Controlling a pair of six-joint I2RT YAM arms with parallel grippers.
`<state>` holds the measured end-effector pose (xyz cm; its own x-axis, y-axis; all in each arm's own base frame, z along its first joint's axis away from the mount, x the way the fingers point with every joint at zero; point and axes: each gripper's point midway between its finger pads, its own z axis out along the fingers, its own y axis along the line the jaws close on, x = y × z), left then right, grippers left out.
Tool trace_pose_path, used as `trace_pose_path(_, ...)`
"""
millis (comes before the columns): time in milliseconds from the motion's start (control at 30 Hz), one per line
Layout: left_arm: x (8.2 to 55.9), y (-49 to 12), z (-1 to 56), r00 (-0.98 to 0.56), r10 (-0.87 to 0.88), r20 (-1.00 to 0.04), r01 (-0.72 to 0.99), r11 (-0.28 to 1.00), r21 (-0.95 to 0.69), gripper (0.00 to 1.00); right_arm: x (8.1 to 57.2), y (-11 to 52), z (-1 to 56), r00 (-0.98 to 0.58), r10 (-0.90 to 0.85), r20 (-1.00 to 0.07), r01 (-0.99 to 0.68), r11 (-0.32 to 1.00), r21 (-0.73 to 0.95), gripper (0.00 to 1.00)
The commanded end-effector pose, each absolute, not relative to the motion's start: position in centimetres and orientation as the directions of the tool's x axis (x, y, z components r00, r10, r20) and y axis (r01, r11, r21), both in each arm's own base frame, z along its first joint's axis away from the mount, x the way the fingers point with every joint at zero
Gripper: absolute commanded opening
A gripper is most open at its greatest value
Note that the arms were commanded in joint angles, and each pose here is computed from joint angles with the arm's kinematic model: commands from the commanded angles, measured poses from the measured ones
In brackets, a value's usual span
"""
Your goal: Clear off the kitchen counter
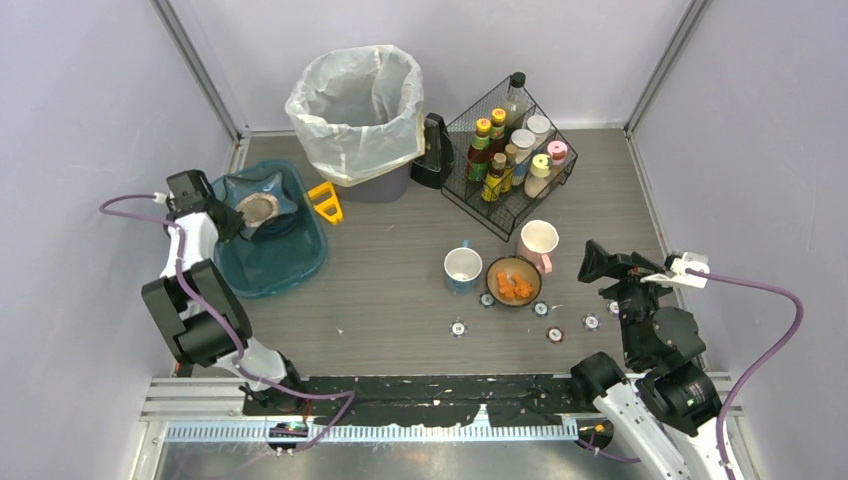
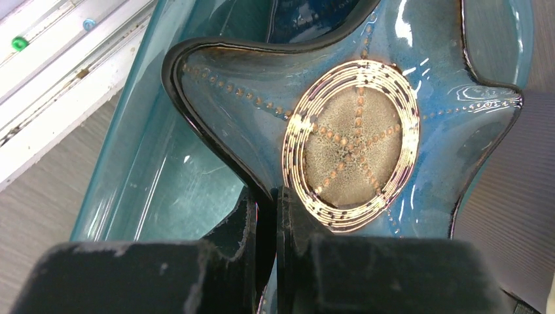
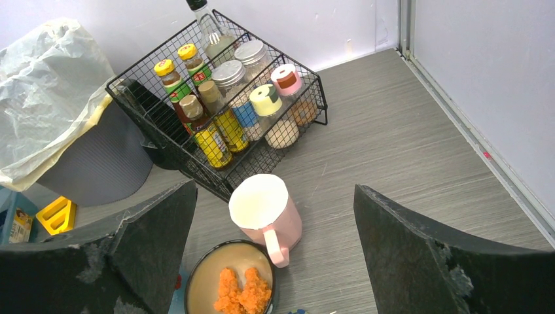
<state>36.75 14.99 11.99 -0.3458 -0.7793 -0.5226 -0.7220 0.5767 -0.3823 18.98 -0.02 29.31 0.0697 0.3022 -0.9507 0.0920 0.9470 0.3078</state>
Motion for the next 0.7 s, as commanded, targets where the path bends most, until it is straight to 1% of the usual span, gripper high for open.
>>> trace_pose_path(0, 42.4, 17.0, 17.3, -0.218, -0.740, -0.636, -0.609, 0.613, -0.504, 0.02, 19.2, -0.1, 29.8, 0.085, 0.305, -0.949, 0.099, 0.945, 0.312, 0.95)
trace_pose_path(167, 43.4, 17.1, 15.5, -0.243, -0.750, -0.615, -0.608, 0.612, -0.506, 0.04, 19.4, 0.0, 29.6, 0.079, 0.301, -0.950, 0.101, 0.946, 0.308, 0.95)
trace_pose_path(233, 43.4, 17.2, 14.8, -0.252, -0.752, -0.609, -0.615, 0.610, -0.500, 0.07, 19.5, 0.1, 29.6, 0.073, 0.298, -0.952, 0.100, 0.947, 0.305, 0.95)
trace_pose_path(533, 43.3, 17.5, 12.0, -0.306, -0.743, -0.596, -0.637, 0.625, -0.452, 0.26, 19.6, 0.3, 29.5, 0.065, 0.299, -0.952, 0.090, 0.949, 0.304, 0.95)
trace_pose_path(667, 43.1, 17.5, 11.9, -0.313, -0.739, -0.597, -0.638, 0.629, -0.444, 0.39, 19.5, 0.4, 29.5, 0.067, 0.300, -0.952, 0.086, 0.948, 0.305, 0.95)
